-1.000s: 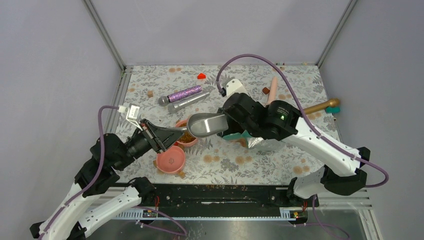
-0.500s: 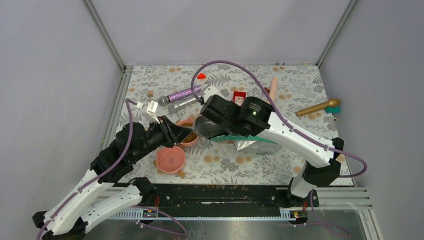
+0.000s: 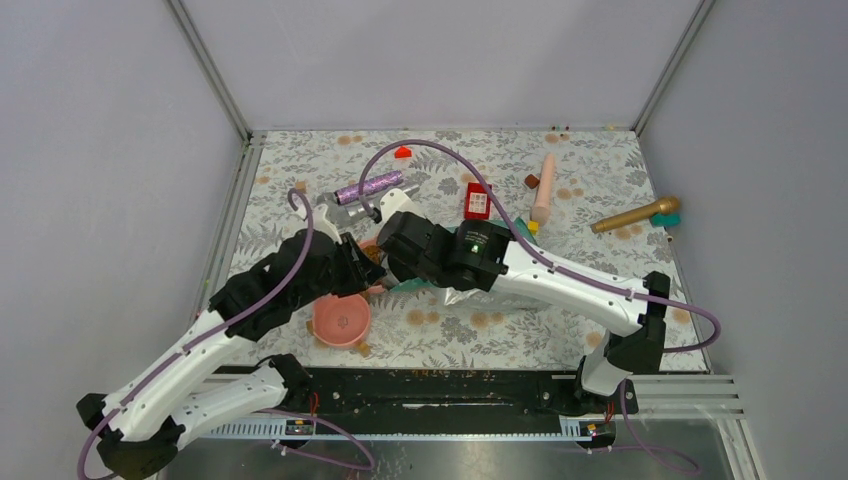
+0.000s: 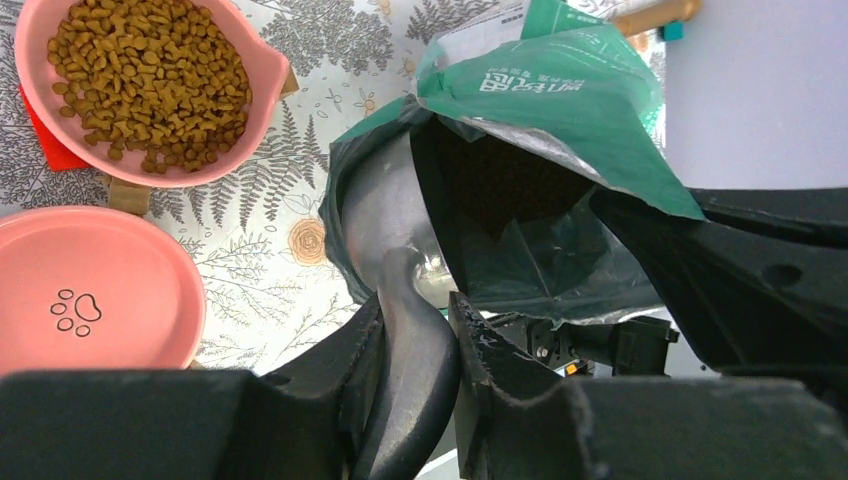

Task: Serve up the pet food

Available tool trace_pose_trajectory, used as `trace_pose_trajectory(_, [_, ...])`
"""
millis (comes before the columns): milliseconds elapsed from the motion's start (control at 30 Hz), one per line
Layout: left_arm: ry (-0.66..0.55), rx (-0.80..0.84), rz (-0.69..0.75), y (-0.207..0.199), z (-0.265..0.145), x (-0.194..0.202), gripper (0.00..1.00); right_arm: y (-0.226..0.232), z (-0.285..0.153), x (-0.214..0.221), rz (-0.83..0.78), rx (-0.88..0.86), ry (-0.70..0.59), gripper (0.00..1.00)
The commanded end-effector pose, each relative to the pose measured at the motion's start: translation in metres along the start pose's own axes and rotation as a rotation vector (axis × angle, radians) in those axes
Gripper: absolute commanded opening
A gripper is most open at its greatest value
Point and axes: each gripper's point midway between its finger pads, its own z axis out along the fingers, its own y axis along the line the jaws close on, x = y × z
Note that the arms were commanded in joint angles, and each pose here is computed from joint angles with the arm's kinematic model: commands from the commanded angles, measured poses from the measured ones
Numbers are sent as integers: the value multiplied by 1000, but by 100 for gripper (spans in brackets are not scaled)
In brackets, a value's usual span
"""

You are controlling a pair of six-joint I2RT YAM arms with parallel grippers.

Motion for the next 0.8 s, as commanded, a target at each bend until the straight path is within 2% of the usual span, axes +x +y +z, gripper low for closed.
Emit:
trace_pose_trajectory(0, [50, -37, 32, 0, 20, 7, 0, -18, -22, -52, 205, 37, -238, 0])
trace_pose_trajectory(133, [107, -7, 33, -9, 50, 19, 0, -18, -23, -57, 305, 24, -301, 0])
trace_pose_trajectory(333, [106, 218, -15, -43, 78, 29, 0, -19, -27, -58, 414, 3, -367, 0])
trace_pose_trajectory(567, [23, 533, -80, -89, 64, 18, 0, -27, -32, -49, 493, 4, -414, 0])
trace_pose_trajectory(767, [-24, 697, -175, -106, 48, 10, 0, -40, -46, -46, 618, -14, -521, 0])
